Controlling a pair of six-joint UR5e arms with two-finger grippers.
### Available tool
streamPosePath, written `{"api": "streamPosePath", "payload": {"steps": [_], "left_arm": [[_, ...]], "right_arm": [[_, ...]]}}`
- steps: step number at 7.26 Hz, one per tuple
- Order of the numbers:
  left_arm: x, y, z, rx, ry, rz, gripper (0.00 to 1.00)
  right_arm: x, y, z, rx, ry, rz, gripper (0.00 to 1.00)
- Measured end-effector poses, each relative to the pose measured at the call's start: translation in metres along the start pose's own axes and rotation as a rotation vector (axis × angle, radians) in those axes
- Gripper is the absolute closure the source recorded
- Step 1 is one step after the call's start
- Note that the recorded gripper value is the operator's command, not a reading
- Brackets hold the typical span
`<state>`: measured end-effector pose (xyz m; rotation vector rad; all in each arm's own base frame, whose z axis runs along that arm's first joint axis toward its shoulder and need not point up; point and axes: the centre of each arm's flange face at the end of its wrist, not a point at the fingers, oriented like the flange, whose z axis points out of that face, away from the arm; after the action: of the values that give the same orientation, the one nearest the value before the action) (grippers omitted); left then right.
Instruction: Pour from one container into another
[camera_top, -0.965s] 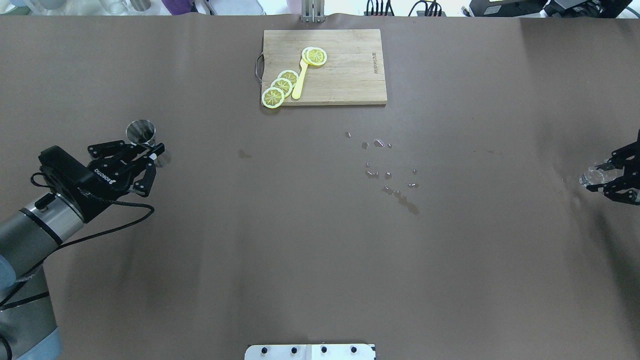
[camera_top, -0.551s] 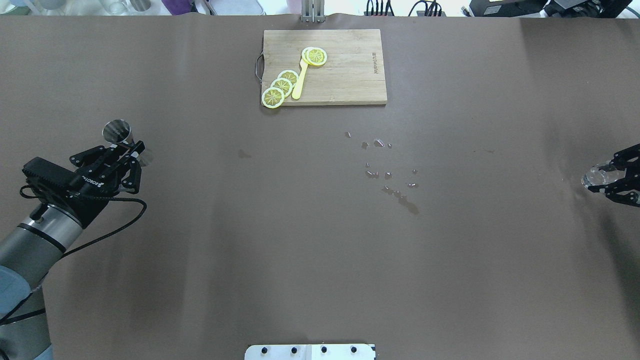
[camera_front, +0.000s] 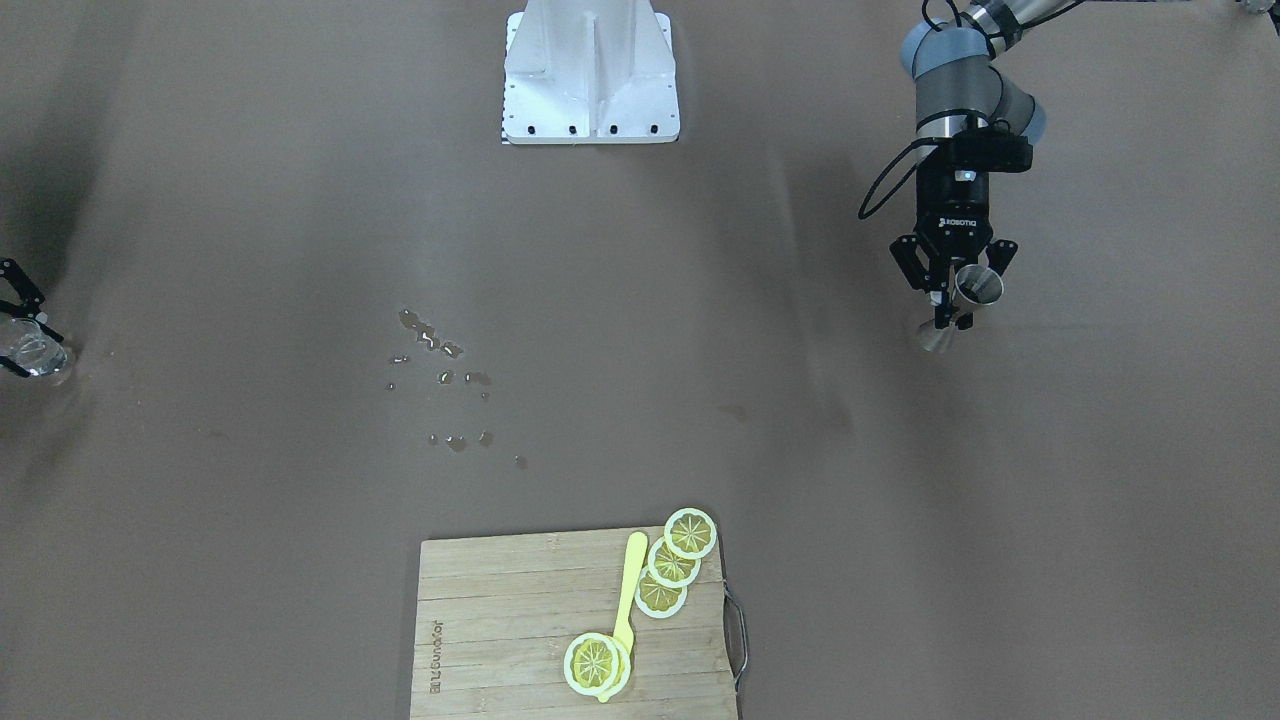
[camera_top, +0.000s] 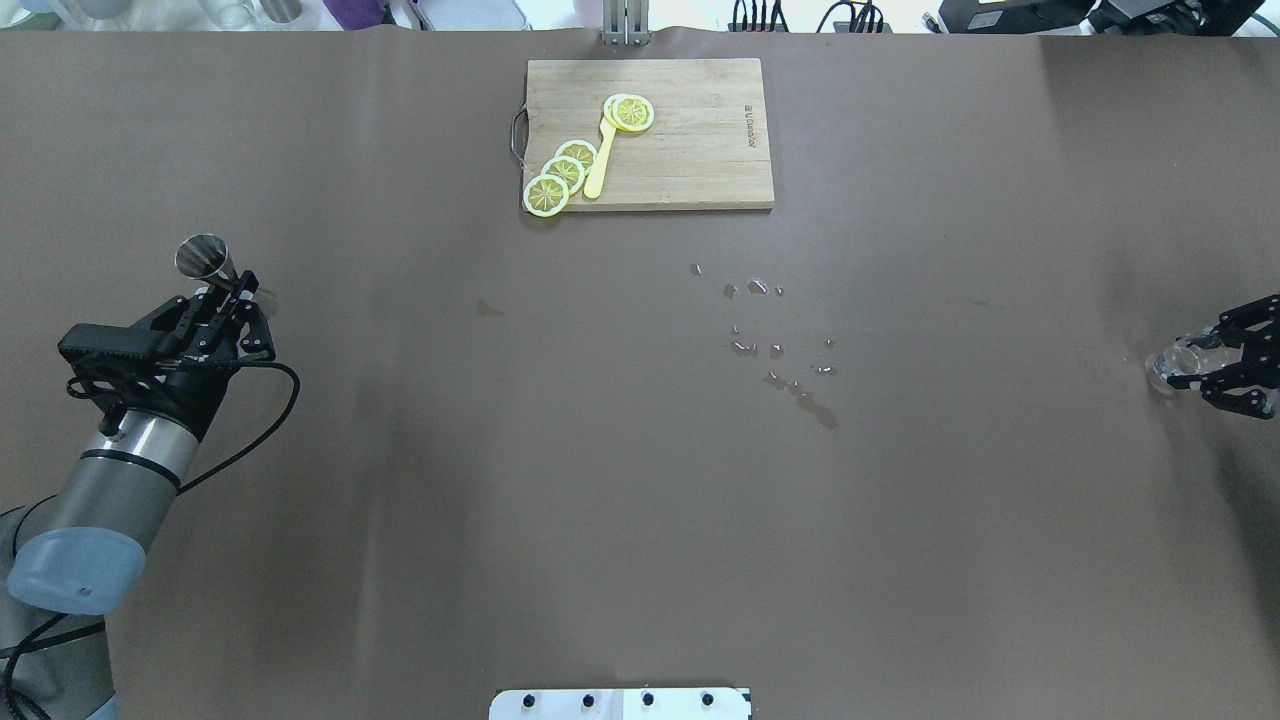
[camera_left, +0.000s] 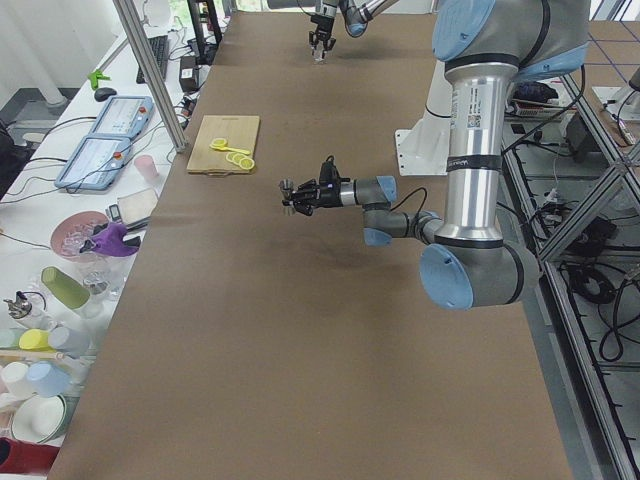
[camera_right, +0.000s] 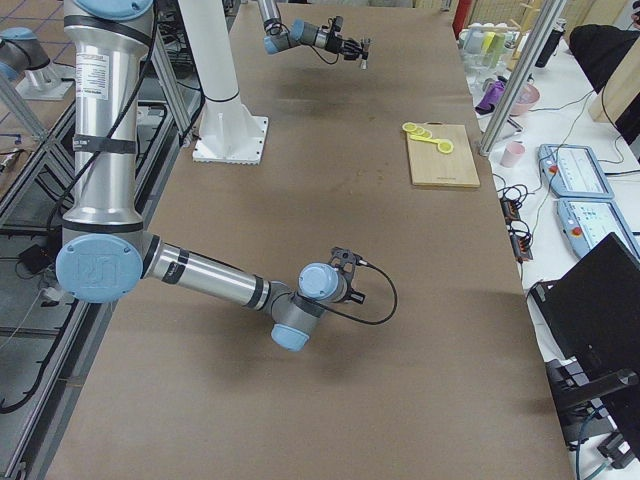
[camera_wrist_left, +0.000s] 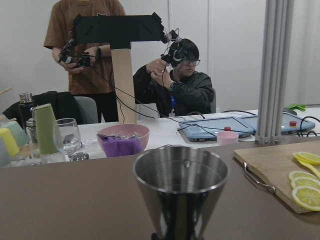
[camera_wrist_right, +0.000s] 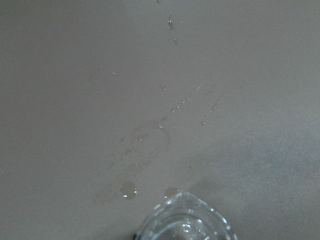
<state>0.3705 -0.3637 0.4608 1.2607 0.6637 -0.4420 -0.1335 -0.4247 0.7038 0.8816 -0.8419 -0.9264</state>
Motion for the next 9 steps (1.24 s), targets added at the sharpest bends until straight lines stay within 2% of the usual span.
{"api": "streamPosePath", "payload": {"steps": [3, 5, 7, 9], "left_arm": [[-0.006, -0.009, 0.036, 0.024, -0.16, -0.01, 1.0], [-0.007, -0.001, 0.075, 0.075, -0.269, -0.037, 1.0], [-0.003, 0.004, 0.111, 0.111, -0.346, -0.081, 1.0], [-0.009, 0.018, 0.124, 0.121, -0.427, -0.128, 1.0]], "right_arm": [[-0.002, -0.003, 0.005, 0.004, -0.011, -0.009, 1.0], [-0.003, -0.005, 0.008, 0.005, -0.015, -0.016, 1.0], [-0.004, -0.007, 0.01, 0.004, -0.019, -0.024, 0.99], [-0.005, -0.006, 0.011, 0.003, -0.02, -0.023, 1.0]]}}
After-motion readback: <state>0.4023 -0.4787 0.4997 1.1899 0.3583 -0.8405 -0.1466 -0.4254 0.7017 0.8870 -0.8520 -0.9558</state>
